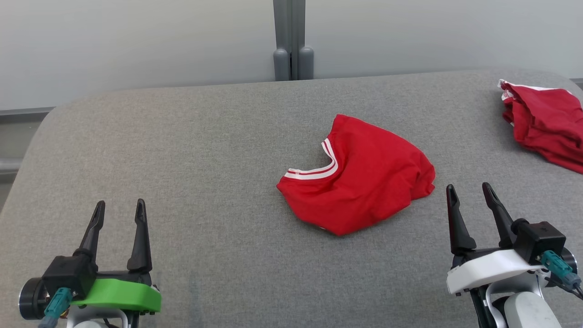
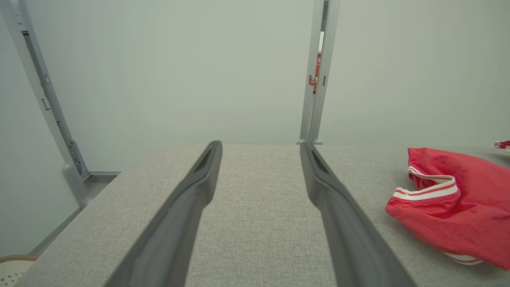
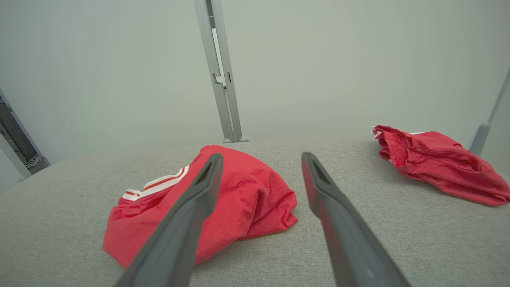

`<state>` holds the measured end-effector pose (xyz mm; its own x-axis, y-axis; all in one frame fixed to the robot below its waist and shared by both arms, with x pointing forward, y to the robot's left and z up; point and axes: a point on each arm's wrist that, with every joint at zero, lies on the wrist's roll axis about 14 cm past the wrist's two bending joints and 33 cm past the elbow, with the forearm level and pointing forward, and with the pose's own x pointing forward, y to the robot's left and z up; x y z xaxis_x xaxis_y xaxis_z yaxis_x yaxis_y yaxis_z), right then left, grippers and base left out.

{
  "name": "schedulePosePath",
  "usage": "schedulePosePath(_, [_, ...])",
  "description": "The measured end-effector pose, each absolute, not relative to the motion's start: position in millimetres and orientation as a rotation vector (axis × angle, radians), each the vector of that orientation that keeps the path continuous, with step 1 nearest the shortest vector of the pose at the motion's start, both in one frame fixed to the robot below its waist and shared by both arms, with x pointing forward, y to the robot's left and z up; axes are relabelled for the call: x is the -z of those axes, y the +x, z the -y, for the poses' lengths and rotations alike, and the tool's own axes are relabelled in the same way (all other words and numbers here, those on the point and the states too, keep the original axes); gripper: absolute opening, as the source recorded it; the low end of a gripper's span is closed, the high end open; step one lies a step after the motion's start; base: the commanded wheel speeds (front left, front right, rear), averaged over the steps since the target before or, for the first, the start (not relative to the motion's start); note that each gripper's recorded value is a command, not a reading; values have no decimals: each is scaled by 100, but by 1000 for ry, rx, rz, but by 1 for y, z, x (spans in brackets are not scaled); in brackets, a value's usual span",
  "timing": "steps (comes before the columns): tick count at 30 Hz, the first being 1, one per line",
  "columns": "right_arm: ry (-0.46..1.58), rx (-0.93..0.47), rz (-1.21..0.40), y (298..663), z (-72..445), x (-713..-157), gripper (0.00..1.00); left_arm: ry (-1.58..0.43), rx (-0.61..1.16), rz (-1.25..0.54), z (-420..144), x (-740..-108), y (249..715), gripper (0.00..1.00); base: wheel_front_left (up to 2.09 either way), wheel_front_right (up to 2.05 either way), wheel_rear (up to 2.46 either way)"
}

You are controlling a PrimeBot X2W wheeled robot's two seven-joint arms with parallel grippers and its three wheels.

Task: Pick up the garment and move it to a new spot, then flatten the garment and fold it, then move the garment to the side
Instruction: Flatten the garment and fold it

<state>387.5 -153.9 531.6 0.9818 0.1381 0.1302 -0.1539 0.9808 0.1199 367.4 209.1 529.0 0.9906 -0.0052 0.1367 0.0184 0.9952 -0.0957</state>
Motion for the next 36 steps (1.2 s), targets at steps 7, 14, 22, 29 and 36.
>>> schedulePosePath(7, [130, -144, 117, 388, 155, -530, 100, -100, 17, 127, -207, -526, 369, 100, 0, 0, 0])
schedulePosePath(14, [130, -145, 113, 387, 155, -529, 100, -102, 63, 107, -191, -520, 375, 100, 0, 0, 0])
schedulePosePath(22, [126, -122, 111, 389, 165, -527, 100, -100, 205, 158, -148, -540, 411, 100, 0, 0, 0])
schedulePosePath(29, [129, -71, 115, 395, 182, -525, 100, -68, 360, 215, -98, -568, 462, 100, 0, 0, 0])
schedulePosePath(36, [126, 12, 91, 398, 209, -511, 100, -31, 494, 216, -49, -580, 514, 100, 0, 0, 0])
